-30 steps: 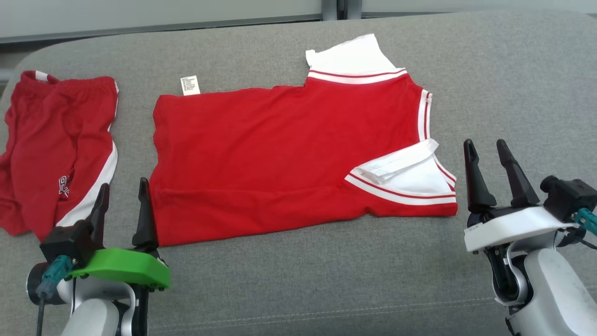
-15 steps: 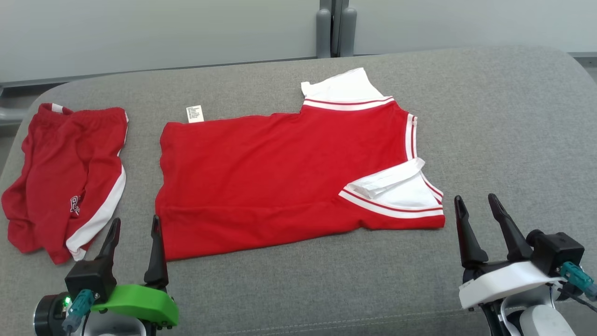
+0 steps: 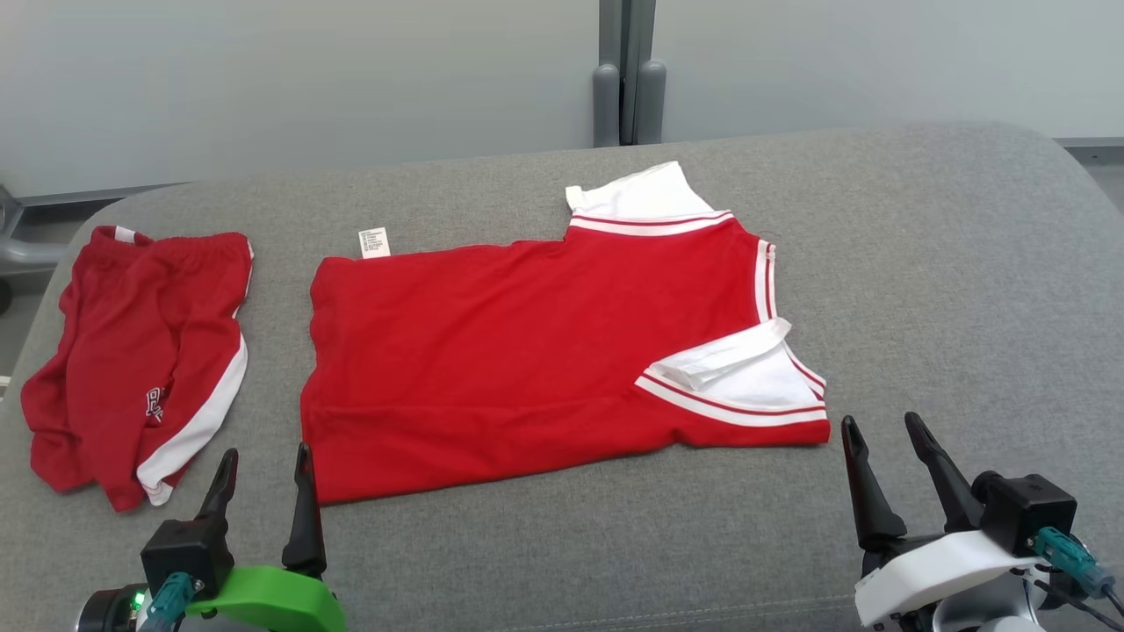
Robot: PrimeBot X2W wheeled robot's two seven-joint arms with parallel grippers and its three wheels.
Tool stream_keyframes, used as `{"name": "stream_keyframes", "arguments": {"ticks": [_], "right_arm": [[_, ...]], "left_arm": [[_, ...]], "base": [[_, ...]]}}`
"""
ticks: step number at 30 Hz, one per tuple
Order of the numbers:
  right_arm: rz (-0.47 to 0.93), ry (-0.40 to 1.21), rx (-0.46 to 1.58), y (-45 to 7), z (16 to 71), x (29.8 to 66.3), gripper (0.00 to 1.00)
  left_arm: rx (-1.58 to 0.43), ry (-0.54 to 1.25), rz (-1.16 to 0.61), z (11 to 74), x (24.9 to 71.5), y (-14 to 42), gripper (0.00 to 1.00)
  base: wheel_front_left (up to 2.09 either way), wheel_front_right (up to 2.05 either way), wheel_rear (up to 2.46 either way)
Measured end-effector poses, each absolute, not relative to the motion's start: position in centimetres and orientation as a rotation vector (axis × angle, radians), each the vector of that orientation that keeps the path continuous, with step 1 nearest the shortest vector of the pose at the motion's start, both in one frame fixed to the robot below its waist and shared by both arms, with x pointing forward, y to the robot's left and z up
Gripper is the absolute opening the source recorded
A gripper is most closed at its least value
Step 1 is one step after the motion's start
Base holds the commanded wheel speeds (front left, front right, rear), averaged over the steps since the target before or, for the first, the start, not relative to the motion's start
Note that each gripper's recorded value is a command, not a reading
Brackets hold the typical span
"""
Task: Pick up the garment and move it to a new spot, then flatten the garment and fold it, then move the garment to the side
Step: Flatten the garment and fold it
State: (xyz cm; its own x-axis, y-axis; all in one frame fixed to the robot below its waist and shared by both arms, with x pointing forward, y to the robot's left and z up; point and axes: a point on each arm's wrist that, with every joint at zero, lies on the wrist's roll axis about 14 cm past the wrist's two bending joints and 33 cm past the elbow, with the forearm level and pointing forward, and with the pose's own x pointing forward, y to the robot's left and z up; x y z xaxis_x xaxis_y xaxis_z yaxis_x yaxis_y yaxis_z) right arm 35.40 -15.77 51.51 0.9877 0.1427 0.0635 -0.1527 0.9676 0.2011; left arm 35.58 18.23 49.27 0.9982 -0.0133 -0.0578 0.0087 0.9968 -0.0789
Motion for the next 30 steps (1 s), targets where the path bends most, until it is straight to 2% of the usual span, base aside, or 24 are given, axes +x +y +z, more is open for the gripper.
{"name": "stream_keyframes", "arguments": {"ticks": [20, 30], "right_arm": [[0.169, 0.042, 0.148, -15.6, 49.8, 36.3, 1.00], [0.184, 0.214, 0.076, -16.6, 45.3, 39.0, 1.00]], "left_arm": [[-0.066, 0.124, -0.031, 47.7, 36.1, 17.7, 1.00], [-0.113, 0.326, -0.095, 43.0, 38.5, 16.2, 1.00]], "base": [[0.00, 0.00, 0.00], [0.00, 0.00, 0.00]]}}
